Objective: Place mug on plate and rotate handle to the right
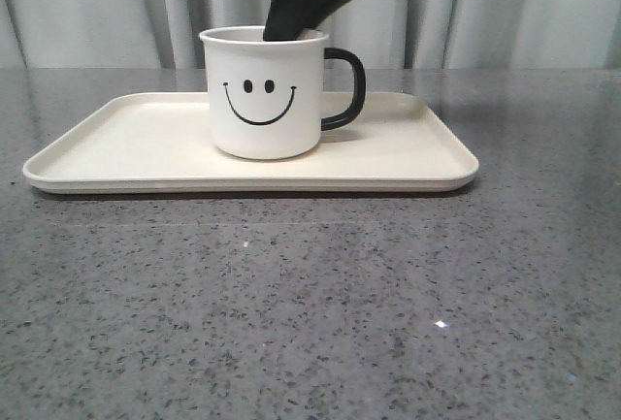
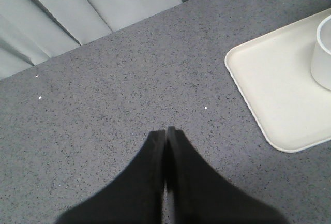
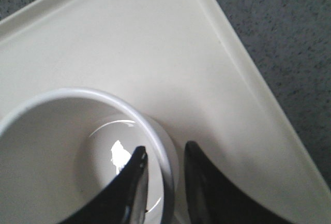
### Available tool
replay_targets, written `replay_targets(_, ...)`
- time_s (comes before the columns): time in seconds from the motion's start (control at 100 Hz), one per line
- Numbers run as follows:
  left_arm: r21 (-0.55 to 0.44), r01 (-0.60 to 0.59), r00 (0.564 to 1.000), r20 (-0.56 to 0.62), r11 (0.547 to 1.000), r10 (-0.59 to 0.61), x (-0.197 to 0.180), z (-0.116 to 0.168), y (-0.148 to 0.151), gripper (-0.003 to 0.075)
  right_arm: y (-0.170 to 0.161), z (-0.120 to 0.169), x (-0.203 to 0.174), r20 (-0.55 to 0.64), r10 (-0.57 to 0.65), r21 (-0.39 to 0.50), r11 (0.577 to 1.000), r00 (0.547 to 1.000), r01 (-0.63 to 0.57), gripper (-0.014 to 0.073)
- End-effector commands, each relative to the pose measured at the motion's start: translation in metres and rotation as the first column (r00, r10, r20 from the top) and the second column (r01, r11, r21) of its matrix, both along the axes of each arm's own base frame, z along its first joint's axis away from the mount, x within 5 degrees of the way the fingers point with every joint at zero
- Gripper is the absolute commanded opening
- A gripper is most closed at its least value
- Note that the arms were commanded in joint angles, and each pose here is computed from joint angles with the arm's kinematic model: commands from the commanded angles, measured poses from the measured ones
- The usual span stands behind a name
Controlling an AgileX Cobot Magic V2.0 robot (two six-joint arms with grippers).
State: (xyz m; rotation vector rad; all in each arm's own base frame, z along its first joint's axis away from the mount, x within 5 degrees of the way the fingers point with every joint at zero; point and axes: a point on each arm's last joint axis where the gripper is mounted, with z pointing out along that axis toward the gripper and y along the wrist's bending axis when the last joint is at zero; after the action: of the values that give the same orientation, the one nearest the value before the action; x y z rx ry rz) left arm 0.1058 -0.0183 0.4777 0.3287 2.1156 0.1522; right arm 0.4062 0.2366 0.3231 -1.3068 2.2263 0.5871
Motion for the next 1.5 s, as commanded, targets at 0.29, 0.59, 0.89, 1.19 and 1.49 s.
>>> replay_targets(0.29,-0.013,-0.009,0.999,0.044,1.0,0.01,-0.001,0.008,0.002,-0.002,-0.03,0.155,-0.062,0.307,-0.089,0.244,0.97,0.948,0.013,0.0207)
replay_targets(0.59,-0.007,-0.014,0.999,0.051,1.0,0.014,-0.001,0.008,0.003,-0.002,-0.111,0.248,-0.12,0.474,-0.355,0.43,0.892,0.805,0.14,0.0205)
replay_targets(0.89,0.008,-0.027,0.998,0.062,1.0,0.026,0.0,0.009,0.004,-0.002,-0.2,0.309,-0.213,0.566,-0.609,0.576,0.775,0.556,0.262,0.0055)
replay_targets(1.19,0.008,-0.027,0.998,0.065,1.0,0.026,0.0,0.009,0.004,-0.002,-0.218,0.304,-0.285,0.579,-0.734,0.647,0.678,0.355,0.348,-0.0113)
replay_targets(1.49,-0.02,0.008,0.995,0.103,1.0,-0.006,0.001,0.012,0.0,-0.002,-0.223,0.235,-0.325,0.56,-0.79,0.646,0.605,0.251,0.465,-0.0113)
